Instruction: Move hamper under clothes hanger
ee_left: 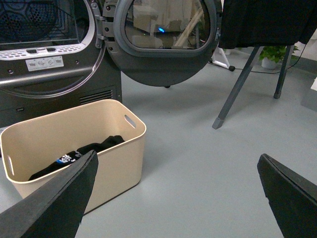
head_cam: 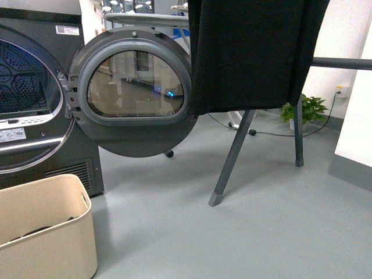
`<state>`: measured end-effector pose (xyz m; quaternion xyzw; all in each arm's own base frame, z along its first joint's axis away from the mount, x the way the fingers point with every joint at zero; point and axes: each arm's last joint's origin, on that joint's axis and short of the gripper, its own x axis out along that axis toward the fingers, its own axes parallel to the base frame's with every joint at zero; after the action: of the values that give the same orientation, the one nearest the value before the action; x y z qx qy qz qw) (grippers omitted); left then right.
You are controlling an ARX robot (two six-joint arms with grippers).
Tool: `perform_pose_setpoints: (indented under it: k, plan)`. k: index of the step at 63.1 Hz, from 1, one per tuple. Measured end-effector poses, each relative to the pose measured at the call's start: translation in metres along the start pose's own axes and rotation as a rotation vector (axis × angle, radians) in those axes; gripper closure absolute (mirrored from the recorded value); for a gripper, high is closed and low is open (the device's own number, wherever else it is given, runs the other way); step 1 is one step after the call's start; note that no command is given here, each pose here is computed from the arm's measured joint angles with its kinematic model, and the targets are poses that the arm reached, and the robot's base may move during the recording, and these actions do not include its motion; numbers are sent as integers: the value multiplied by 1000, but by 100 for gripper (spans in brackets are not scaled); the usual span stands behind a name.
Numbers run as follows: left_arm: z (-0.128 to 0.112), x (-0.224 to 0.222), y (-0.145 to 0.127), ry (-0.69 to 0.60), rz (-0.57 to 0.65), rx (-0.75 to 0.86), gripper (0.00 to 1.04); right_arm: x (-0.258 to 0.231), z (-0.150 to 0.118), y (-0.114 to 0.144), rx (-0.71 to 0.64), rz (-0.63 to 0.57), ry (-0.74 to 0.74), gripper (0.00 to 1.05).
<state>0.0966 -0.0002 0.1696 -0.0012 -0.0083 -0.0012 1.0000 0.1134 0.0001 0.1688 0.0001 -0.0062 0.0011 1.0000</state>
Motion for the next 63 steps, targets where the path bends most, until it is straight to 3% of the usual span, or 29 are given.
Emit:
perform_pose_setpoints:
  k: [63]
  plan:
    - [0, 0, 0, 1, 0, 0, 7, 0, 0, 0, 0, 0, 1, 8]
